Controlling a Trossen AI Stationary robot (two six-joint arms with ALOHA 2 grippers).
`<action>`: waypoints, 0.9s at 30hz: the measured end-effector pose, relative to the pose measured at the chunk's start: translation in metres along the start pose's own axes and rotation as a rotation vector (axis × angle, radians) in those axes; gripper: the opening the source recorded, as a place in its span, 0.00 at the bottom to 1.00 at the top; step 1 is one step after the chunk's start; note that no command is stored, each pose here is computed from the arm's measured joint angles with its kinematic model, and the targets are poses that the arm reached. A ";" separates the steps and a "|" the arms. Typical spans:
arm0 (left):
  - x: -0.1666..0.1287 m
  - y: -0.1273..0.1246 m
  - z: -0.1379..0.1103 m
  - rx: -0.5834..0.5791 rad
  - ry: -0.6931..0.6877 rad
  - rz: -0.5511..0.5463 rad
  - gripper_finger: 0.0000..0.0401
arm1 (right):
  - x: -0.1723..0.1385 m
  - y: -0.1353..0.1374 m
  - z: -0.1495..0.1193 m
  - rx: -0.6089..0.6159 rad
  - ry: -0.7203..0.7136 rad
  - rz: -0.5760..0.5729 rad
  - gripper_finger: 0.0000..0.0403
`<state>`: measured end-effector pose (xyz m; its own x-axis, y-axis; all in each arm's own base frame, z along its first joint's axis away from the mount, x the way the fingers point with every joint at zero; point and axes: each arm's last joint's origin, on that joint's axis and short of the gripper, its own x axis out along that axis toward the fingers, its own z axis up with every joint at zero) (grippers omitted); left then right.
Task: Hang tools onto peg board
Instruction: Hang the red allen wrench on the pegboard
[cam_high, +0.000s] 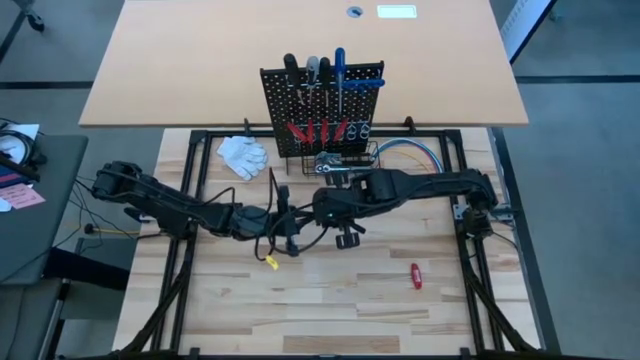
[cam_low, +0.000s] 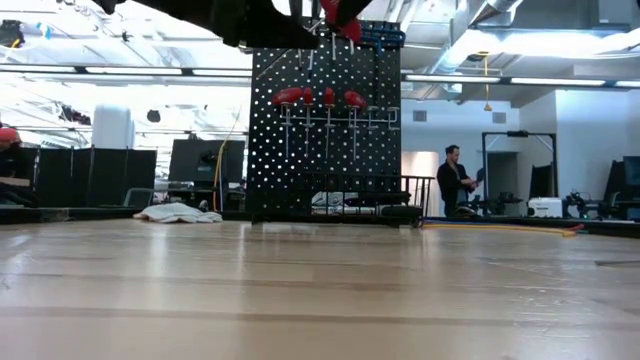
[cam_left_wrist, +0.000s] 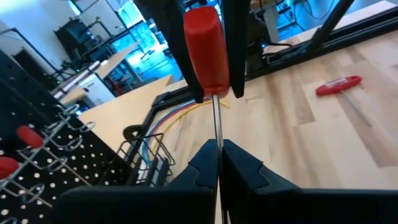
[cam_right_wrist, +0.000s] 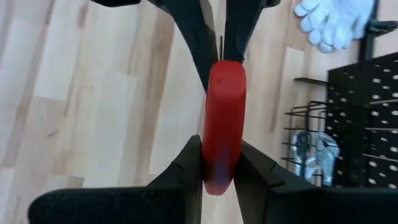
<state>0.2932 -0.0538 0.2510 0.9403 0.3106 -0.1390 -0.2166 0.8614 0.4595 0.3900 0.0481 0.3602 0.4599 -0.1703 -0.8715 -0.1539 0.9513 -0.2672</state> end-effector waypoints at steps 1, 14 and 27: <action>0.000 0.000 0.000 -0.003 0.004 -0.005 0.01 | 0.000 0.000 0.000 -0.002 -0.003 0.015 0.17; -0.024 -0.004 -0.053 -0.134 -0.016 -0.007 0.00 | -0.019 -0.006 -0.025 0.039 0.000 0.101 0.32; -0.084 0.010 -0.095 -0.394 -0.315 -0.126 0.00 | 0.088 0.037 -0.103 0.233 -0.816 0.021 0.32</action>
<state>0.1870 -0.0333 0.1839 0.9856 0.1112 0.1273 -0.1222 0.9891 0.0822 0.3343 0.0417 0.2310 0.9595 0.0013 -0.2818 -0.0261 0.9961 -0.0844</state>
